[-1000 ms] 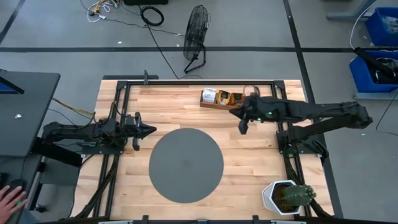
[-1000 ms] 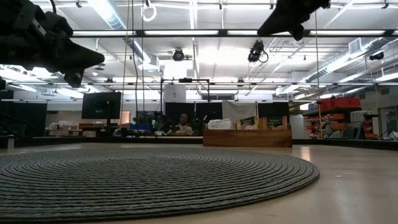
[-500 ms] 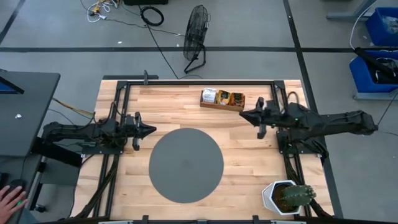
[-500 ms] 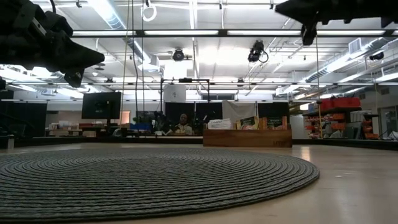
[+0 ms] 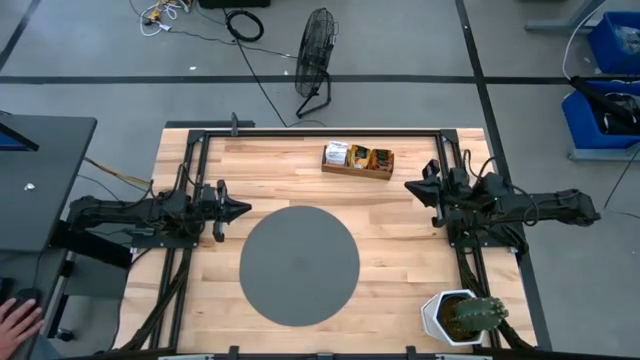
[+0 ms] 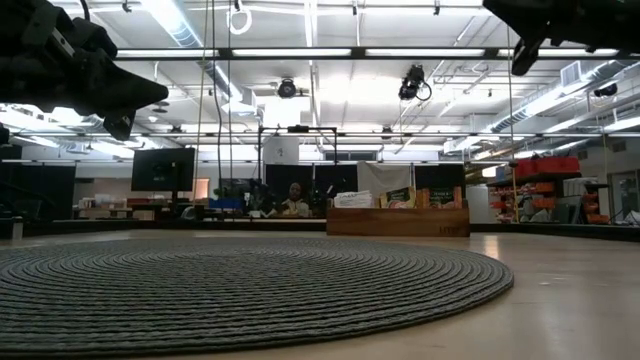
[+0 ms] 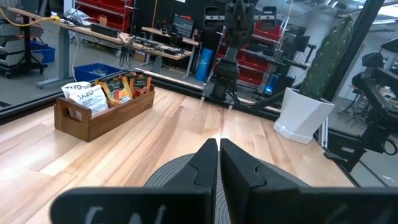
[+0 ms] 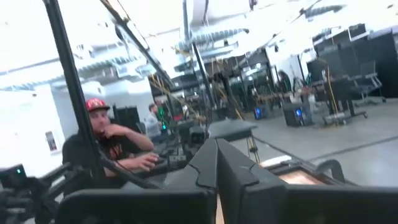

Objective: Pick & Place Tea
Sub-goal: Return to Home Position

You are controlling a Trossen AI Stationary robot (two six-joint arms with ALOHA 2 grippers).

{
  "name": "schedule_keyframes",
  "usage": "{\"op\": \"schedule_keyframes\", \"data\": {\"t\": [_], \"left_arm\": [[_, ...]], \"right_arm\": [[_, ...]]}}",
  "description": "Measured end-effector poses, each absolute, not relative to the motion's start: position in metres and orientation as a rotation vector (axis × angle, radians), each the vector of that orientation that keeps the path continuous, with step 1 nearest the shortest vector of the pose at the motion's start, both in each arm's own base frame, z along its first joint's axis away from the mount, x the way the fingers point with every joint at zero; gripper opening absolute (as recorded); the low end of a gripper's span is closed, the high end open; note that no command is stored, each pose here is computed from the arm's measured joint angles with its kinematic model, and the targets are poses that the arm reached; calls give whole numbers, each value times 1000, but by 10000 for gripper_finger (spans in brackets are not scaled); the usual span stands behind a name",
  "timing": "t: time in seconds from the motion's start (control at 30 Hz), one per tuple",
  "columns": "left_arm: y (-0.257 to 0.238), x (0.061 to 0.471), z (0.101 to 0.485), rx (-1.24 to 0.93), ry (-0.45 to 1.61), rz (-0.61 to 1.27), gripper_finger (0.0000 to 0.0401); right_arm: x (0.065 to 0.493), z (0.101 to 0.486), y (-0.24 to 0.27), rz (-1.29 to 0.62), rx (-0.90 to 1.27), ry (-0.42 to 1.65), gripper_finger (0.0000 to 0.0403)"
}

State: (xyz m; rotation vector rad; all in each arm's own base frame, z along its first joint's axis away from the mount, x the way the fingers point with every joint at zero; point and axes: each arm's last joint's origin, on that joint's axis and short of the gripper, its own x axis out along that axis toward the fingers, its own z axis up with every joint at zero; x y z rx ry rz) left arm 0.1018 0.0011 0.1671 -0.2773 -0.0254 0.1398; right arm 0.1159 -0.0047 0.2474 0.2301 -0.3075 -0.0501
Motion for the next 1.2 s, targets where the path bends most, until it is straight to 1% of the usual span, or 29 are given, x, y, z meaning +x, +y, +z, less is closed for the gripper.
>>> {"op": "schedule_keyframes", "data": {"t": [0.27, 0.4, 0.63, 0.97, 1.1, 1.2], "left_arm": [[1, 102, 167, -277, -25, 139, 23], [1, 102, 167, -277, -25, 140, 23], [1, 102, 167, -277, -25, 139, 23], [1, 102, 167, -277, -23, 140, 23], [1, 102, 167, -277, -23, 140, 23], [1, 102, 167, -277, -24, 140, 23]], "right_arm": [[98, 234, -4, 0, 237, -485, 4], [92, 230, -3, 27, 248, -511, 4], [77, 232, -2, 57, 200, -598, 4], [84, 220, -2, 31, 166, -466, 4], [88, 210, -2, 17, 151, -350, 4], [91, 201, -2, 14, 155, -313, 4]]}}
